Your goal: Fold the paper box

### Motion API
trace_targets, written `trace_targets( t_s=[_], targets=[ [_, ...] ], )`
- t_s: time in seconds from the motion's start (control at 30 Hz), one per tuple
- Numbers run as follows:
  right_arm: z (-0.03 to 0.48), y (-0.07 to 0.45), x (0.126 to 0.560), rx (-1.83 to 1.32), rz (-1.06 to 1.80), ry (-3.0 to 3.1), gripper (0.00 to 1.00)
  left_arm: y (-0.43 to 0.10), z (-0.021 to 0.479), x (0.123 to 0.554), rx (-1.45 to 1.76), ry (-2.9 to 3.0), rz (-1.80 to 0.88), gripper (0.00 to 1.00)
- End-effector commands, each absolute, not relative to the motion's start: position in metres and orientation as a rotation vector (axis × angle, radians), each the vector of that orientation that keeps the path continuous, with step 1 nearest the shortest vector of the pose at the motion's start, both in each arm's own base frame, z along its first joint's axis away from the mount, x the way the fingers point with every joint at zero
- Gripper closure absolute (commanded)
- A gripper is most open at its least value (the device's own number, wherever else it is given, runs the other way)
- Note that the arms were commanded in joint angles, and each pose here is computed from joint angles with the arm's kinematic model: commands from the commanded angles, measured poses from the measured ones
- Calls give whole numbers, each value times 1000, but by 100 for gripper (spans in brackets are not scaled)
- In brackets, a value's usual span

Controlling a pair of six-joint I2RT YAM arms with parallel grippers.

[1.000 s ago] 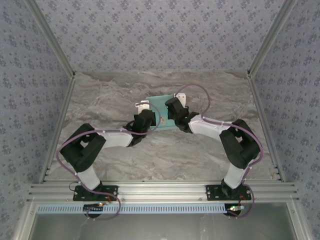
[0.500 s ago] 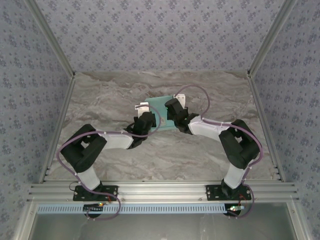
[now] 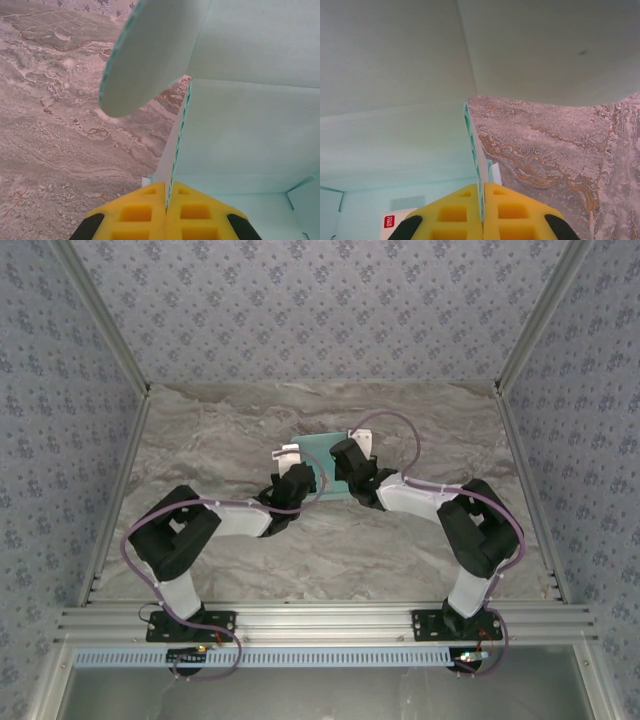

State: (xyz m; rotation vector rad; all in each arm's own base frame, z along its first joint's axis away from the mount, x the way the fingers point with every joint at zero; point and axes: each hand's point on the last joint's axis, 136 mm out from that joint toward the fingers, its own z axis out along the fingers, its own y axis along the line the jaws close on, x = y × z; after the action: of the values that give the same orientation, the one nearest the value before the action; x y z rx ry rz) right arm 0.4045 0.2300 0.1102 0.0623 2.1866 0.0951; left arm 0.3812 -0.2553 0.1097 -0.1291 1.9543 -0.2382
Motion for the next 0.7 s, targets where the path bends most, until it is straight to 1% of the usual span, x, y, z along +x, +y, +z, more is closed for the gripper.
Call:
trace_targets(
  t_s=[0.0,0.2,0.37,0.53,0.67],
  targets=[
    [117,232,403,92,120,2159,93,-272,117,381,-109,1935,-324,96],
    [116,214,406,46,35,2152,94,-261,129,377,-97,1913,-285,94],
    [117,210,408,-11,8,2149,95,-258,132,376,-93,1914,-278,94],
    [113,216,406,-45,34,2150,95,-261,127,377,-83,1928,-283,100],
    [107,217,402,-77,49,2149,95,-262,123,376,-72,1936,-274,100]
  ],
)
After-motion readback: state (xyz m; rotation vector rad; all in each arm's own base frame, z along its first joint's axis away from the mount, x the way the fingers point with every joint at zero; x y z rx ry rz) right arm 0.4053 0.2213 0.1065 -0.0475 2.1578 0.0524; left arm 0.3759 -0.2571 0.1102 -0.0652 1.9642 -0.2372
